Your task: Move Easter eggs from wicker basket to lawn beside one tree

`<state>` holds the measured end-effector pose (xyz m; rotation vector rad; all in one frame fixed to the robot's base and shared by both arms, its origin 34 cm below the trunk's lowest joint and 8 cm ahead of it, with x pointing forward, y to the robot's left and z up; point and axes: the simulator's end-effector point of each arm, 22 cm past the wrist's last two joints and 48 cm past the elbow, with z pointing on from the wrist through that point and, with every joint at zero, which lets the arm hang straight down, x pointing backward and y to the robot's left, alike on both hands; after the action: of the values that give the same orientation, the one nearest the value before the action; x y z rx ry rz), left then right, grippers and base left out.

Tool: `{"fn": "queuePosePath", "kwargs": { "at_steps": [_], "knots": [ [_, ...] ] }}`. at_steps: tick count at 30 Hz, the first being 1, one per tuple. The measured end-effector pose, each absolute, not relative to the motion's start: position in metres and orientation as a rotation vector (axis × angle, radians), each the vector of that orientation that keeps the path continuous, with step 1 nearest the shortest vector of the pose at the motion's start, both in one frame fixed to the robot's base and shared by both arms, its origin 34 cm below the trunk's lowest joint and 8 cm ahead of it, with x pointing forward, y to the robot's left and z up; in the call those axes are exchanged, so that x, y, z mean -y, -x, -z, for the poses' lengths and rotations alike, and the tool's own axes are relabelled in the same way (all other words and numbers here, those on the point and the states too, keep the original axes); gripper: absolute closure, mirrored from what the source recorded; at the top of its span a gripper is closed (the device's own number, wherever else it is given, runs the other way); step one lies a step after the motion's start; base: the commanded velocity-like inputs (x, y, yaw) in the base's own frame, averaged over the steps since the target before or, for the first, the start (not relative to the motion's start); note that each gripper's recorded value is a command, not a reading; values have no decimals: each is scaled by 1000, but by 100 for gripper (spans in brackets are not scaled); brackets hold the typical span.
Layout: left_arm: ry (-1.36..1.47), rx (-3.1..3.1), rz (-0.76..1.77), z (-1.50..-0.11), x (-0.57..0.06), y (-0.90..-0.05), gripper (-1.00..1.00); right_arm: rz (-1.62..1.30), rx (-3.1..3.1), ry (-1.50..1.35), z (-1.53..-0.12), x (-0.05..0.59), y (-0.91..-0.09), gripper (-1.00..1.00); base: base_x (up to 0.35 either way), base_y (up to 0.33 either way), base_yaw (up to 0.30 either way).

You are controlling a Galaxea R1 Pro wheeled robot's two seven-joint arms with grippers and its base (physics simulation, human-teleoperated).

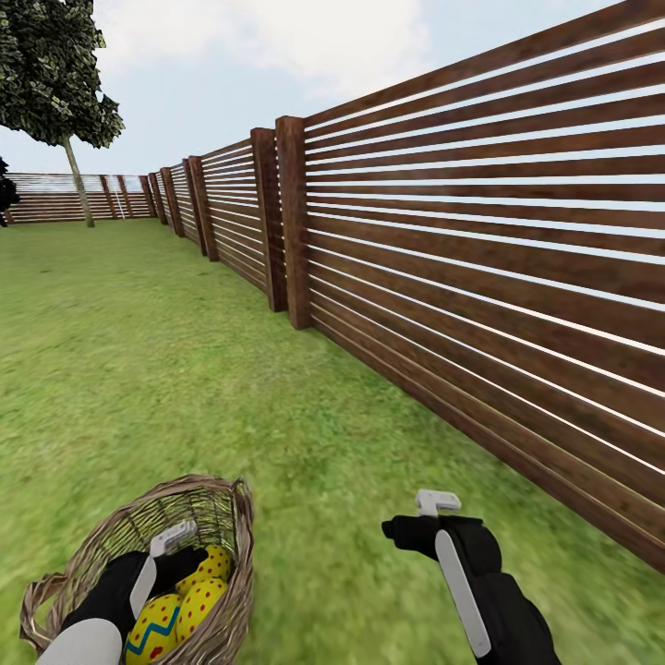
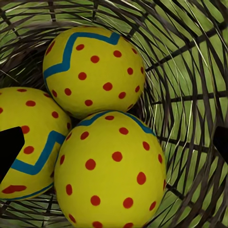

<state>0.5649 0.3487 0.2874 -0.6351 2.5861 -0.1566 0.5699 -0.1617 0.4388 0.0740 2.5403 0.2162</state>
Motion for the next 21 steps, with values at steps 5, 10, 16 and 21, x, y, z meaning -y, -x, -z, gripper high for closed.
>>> {"fn": "queuePosePath", "kwargs": {
  "at_steps": [5, 10, 16, 21],
  "knots": [
    [635, -2586, 157, -287, -349, -565, -100, -218, -2539, -75, -439, 161, -569, -100, 0, 0, 0],
    [635, -2586, 157, -287, -348, -565, -100, -220, -2538, -75, -439, 161, -569, -100, 0, 0, 0],
    [637, -2594, 154, -283, -349, -563, -100, -220, -2546, -76, -436, 161, -569, -100, 0, 0, 0],
    [639, -2606, 150, -277, -349, -560, -100, -222, -2542, -79, -435, 161, -571, -100, 0, 0, 0]
  ]
}}
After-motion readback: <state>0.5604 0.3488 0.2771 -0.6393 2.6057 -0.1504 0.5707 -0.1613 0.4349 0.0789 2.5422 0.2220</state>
